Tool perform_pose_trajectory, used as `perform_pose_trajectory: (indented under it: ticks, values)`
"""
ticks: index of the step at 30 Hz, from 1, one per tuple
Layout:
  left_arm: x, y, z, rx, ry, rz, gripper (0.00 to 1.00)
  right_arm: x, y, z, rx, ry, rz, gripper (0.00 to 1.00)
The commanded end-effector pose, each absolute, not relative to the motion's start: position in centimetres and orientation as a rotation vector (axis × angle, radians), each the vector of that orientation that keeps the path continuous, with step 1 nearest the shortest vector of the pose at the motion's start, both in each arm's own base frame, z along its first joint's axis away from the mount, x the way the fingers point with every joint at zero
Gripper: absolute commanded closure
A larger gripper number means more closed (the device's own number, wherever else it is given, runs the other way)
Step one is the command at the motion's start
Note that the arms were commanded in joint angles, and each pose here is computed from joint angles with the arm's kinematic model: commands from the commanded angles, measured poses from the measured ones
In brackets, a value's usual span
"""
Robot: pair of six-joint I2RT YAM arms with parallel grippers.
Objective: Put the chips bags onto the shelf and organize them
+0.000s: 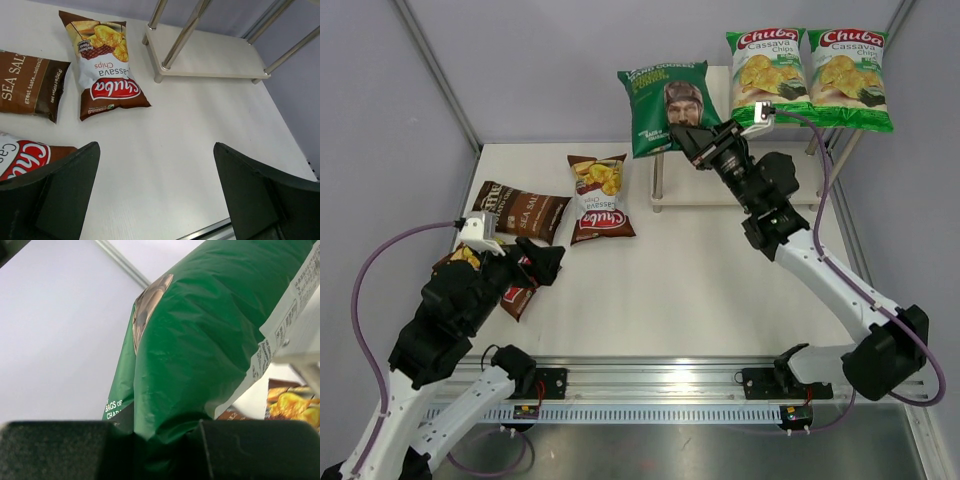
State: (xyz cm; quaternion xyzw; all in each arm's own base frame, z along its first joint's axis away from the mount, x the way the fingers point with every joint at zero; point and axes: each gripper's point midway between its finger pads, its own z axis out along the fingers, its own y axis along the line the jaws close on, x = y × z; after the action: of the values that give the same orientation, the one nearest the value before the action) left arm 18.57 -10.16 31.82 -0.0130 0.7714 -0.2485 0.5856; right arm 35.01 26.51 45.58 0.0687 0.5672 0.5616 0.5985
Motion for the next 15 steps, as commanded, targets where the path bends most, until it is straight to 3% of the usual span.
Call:
perform_pose_trajectory:
  ticks: [1,15]
  values:
    - [17.4,-9.3,32.1,0.07,1.769,-0.528,0.01,36.8,25.4,50.7,0.131,1.178,1.272,0.85]
    - [14.9,-8.7,31.4,0.156,1.62,-0.568,0.01,48.2,24.7,49.3,0.281,1.247,1.19,0.85]
